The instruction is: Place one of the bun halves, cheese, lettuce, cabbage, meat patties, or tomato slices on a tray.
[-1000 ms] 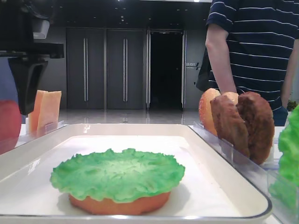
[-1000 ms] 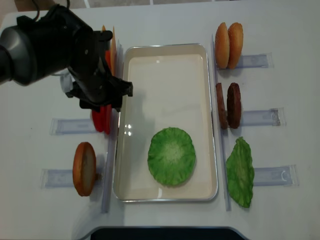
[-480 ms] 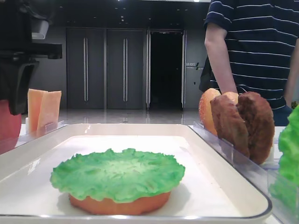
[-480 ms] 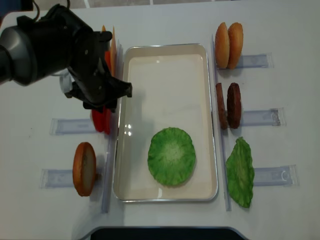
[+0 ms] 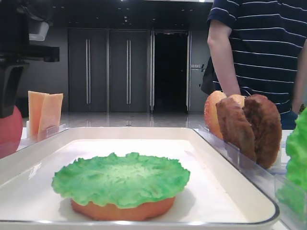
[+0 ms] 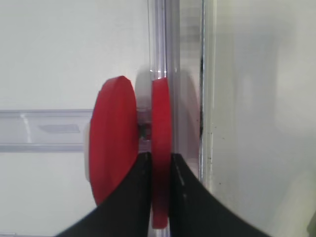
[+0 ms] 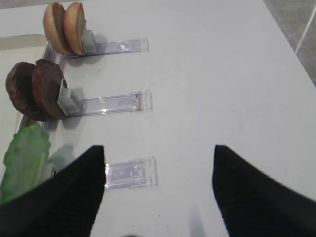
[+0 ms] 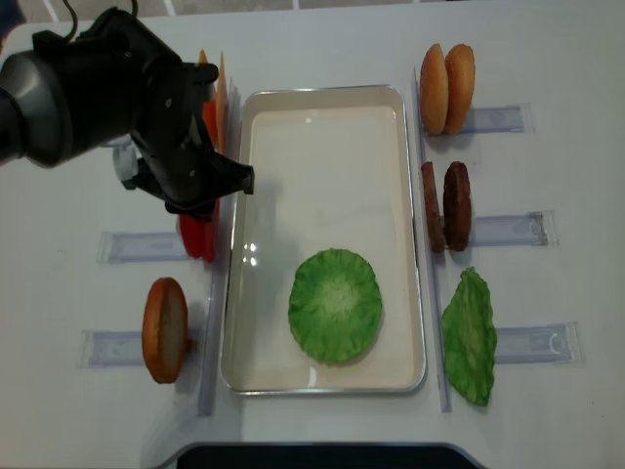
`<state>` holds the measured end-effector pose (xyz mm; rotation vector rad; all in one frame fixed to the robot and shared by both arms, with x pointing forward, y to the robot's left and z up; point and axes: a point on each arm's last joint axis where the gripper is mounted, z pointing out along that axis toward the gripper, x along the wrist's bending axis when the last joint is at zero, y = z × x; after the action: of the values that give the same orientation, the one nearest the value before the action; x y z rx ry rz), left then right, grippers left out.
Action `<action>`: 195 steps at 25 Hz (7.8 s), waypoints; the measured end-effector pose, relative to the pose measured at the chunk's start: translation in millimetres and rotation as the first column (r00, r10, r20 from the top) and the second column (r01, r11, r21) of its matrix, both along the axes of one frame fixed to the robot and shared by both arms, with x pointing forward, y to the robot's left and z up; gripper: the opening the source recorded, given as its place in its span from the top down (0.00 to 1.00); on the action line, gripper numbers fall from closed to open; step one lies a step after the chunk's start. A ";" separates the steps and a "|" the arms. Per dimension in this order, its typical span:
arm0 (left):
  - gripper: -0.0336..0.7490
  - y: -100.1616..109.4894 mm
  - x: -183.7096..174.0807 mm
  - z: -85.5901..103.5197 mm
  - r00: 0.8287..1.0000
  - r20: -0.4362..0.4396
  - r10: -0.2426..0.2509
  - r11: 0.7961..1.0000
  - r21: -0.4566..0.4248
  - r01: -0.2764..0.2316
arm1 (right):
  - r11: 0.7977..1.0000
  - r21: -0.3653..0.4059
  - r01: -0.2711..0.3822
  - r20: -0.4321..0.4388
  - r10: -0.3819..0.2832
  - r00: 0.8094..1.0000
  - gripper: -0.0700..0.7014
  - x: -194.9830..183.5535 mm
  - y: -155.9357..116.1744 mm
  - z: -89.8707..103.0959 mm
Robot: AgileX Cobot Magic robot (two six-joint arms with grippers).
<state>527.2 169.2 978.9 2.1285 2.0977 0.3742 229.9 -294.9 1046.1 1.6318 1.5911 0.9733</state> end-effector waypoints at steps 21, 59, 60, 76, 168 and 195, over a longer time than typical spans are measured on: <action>0.88 2.0 -8.5 13.5 1.000 -0.010 0.023 1.000 -0.019 -0.023 | 1.000 0.000 0.000 0.000 0.000 1.000 0.30 0.0 0.0 0.0; 0.89 -36.1 -62.4 35.9 0.995 -0.021 -0.099 0.942 -0.323 0.087 | 1.000 0.000 0.000 0.000 0.000 1.000 0.30 0.0 0.0 0.0; 0.89 -35.9 -63.8 33.2 0.994 -0.027 -0.102 0.941 -0.327 0.087 | 1.000 0.000 0.000 0.000 0.000 1.000 0.30 0.0 0.0 0.0; 0.89 -53.2 -72.0 24.2 0.982 0.017 -0.187 0.829 -0.534 0.167 | 1.000 0.000 0.000 0.000 0.000 1.000 0.30 0.0 0.0 0.0; 0.62 -74.2 -62.2 -20.2 0.967 -0.056 -0.247 0.859 -0.475 0.192 | 1.000 0.000 0.000 0.000 0.000 1.000 0.30 0.0 0.0 0.0; 0.62 -36.3 -18.9 17.9 0.977 0.002 -0.215 0.930 -0.304 0.206 | 1.000 0.000 0.000 0.000 0.000 1.000 0.30 0.0 0.0 0.0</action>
<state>508.3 132.9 996.9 2.1522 1.7781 -0.0072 229.9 -294.9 1046.1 1.6318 1.5911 0.9733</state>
